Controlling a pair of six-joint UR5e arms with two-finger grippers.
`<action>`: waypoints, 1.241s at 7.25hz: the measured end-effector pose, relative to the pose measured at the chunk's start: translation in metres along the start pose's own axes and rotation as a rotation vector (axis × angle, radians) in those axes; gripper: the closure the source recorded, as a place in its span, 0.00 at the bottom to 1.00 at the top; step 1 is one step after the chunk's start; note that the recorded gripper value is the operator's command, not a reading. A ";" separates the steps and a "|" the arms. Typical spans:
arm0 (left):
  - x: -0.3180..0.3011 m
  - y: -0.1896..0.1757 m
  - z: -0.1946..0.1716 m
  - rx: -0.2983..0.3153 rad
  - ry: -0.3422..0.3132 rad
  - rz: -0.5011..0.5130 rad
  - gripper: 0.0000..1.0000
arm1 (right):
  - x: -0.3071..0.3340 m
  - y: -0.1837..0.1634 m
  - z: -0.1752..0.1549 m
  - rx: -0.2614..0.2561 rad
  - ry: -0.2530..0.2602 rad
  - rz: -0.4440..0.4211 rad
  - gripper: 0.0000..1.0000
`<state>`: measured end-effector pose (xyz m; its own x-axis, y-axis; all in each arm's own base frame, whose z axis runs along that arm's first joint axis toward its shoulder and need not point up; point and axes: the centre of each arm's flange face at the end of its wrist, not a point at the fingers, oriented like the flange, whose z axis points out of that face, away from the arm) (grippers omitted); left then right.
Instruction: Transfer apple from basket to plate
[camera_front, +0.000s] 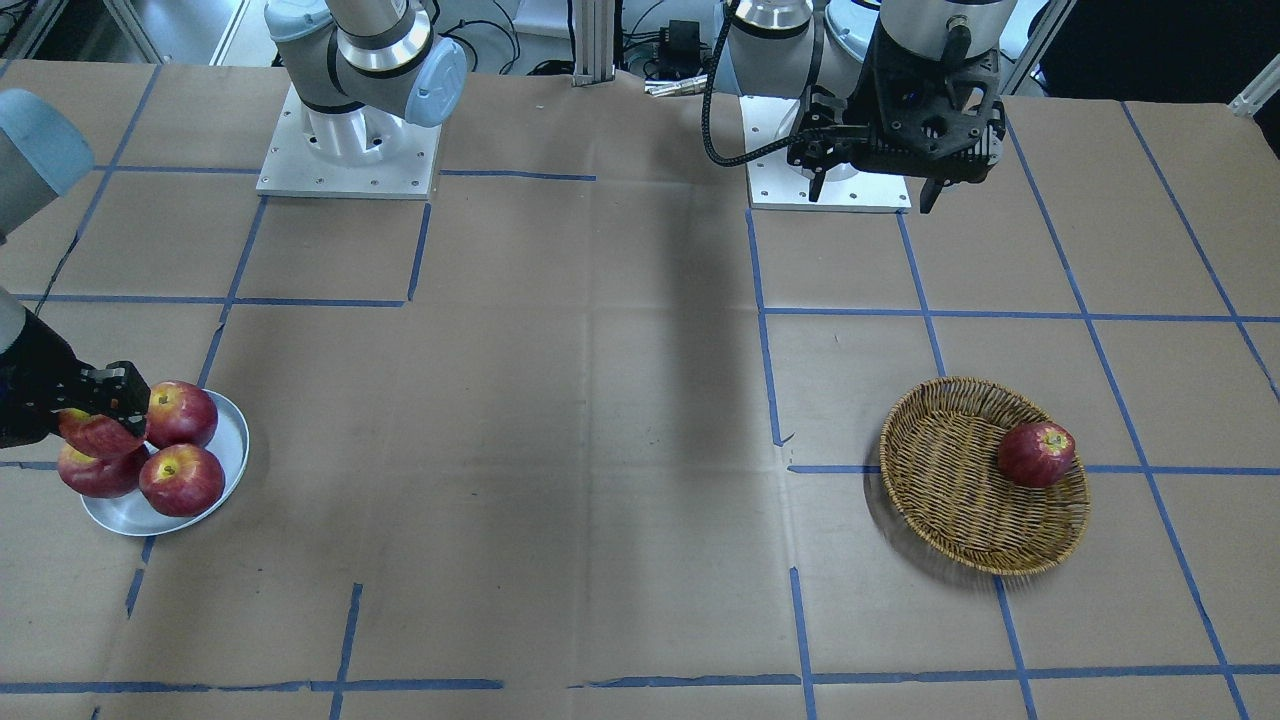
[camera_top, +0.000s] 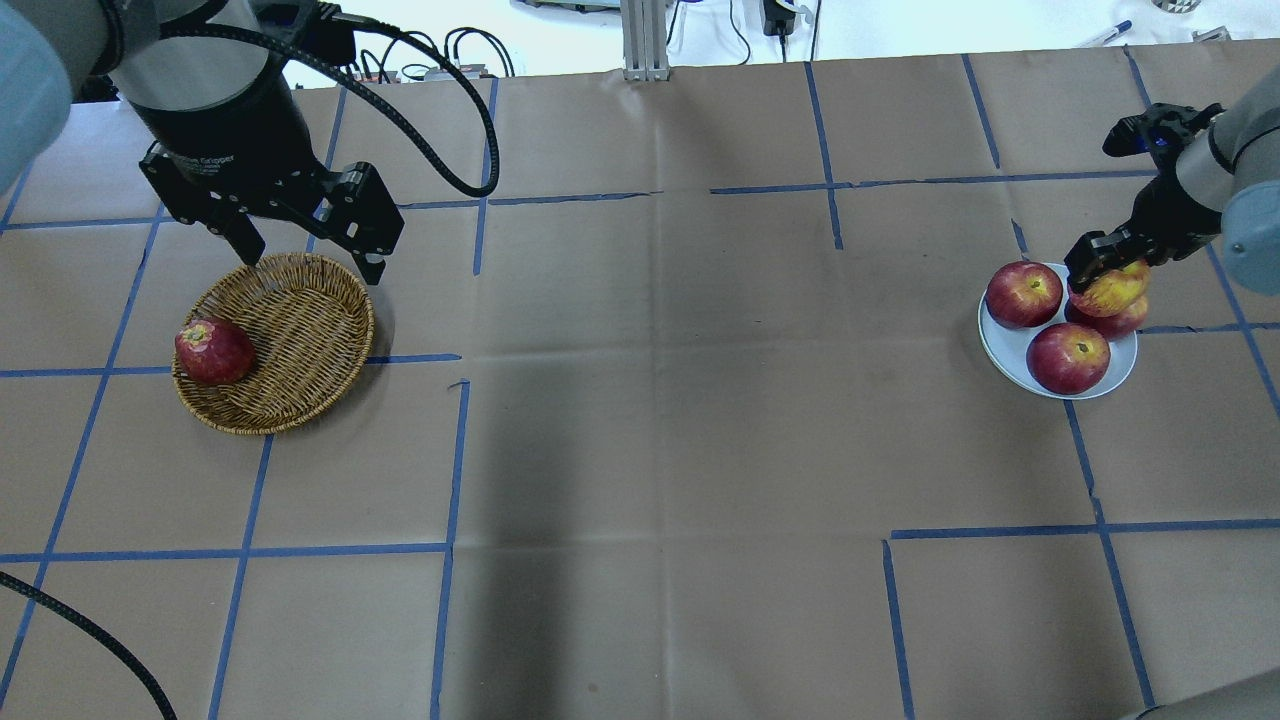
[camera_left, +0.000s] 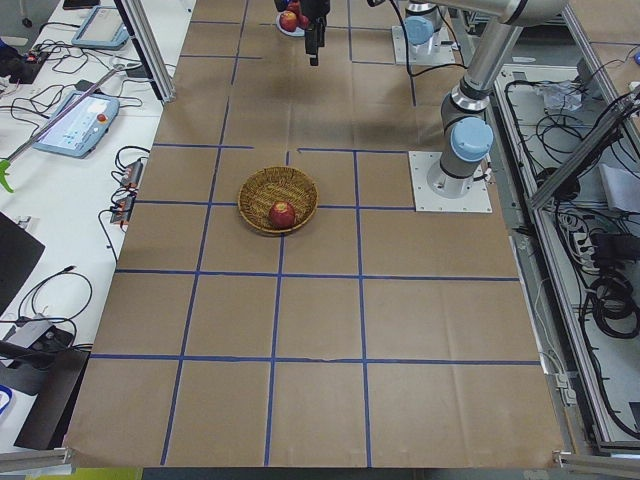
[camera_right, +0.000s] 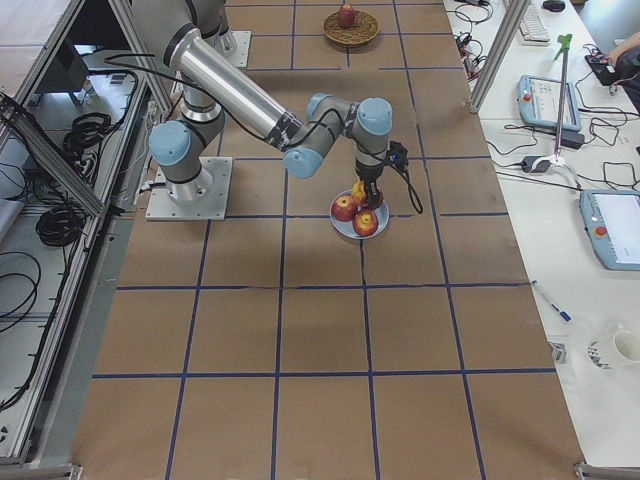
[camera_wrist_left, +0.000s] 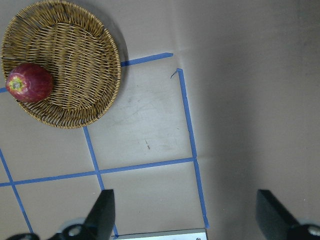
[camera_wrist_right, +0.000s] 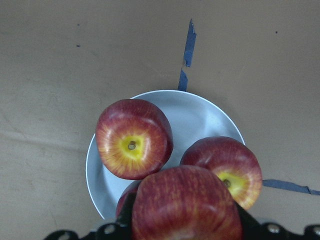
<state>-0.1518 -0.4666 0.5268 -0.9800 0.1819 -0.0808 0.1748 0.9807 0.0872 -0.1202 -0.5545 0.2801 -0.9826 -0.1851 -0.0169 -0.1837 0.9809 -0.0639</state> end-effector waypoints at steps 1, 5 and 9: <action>0.000 0.000 0.000 0.000 0.000 0.000 0.01 | 0.001 -0.001 0.006 -0.003 -0.002 0.001 0.24; 0.000 0.000 0.000 0.000 0.000 0.000 0.01 | 0.002 -0.003 0.010 0.000 0.001 0.002 0.00; 0.000 0.000 0.001 0.000 0.000 0.000 0.01 | -0.022 -0.023 -0.042 0.055 0.041 0.004 0.00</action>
<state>-0.1518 -0.4668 0.5262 -0.9800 0.1819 -0.0807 0.1748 0.9807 0.0877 -0.0954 -0.5701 0.3234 -0.9838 -0.1780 0.0233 -0.1795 0.9766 -0.1183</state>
